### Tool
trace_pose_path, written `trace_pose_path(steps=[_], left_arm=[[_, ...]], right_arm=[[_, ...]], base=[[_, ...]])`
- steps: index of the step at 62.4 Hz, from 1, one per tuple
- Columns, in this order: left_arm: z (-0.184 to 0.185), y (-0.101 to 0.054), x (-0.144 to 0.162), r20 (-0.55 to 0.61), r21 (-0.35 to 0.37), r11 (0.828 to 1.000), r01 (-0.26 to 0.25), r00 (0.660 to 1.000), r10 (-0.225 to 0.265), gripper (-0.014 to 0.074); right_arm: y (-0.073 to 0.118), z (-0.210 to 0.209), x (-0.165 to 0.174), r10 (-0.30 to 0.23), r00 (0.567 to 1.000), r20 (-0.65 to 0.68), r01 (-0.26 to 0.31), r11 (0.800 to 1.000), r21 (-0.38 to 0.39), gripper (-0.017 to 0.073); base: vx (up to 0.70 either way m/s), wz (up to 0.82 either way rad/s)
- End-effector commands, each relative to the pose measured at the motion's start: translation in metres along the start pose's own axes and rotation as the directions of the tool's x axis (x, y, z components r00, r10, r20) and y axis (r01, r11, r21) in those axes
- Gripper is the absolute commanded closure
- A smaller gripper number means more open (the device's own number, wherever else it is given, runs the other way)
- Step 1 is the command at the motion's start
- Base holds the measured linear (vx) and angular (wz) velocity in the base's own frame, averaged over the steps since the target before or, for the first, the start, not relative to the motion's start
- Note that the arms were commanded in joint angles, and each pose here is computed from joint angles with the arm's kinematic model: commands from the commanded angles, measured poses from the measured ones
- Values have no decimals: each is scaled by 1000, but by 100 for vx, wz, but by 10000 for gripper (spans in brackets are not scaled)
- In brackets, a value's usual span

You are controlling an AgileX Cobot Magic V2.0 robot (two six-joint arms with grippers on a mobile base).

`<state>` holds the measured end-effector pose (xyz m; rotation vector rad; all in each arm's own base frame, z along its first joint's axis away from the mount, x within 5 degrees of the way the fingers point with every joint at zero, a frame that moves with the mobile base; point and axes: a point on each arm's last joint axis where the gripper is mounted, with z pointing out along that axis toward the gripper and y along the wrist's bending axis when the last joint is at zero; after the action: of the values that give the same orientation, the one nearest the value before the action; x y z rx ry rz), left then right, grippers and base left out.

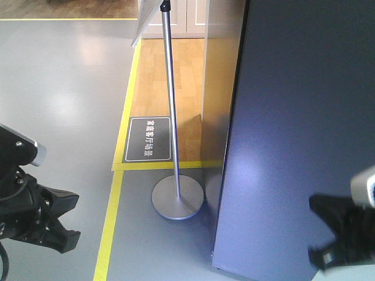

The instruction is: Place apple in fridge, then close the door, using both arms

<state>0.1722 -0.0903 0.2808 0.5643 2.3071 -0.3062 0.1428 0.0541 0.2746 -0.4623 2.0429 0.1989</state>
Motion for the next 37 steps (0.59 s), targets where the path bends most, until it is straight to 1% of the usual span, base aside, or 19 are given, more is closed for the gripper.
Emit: trace_pose_path(steps=[1, 4, 11, 16, 20, 27, 37], left_arm=[[-9, -1, -12, 93, 2, 1000, 12, 996, -12, 600], [-9, -1, -12, 93, 2, 1000, 12, 996, -12, 600], [-9, -1, -12, 93, 2, 1000, 12, 996, -12, 600], [-9, -1, -12, 93, 2, 1000, 12, 996, -12, 600], [-9, -1, -12, 93, 2, 1000, 12, 996, -12, 600], [-9, -1, -12, 93, 2, 1000, 12, 996, -12, 600], [-9, -1, -12, 93, 2, 1000, 12, 996, -12, 600]], right_arm=[[-19, 6, -30, 103, 988, 118, -114, 989, 92, 568], [-31, 10, -36, 131, 986, 102, -144, 980, 138, 566], [-58, 16, -48, 170, 983, 65, -180, 955, 237, 564], [-78, 18, -58, 194, 979, 71, -206, 930, 304, 563], [-93, 18, -65, 187, 979, 80, -203, 914, 353, 563], [-118, 15, -79, 153, 981, 115, -189, 880, 435, 563], [-148, 12, -97, 145, 967, 210, -234, 830, 506, 563]], base=[[0, 0], [0, 0], [0, 0], [0, 0], [0, 0], [0, 0], [0, 0]])
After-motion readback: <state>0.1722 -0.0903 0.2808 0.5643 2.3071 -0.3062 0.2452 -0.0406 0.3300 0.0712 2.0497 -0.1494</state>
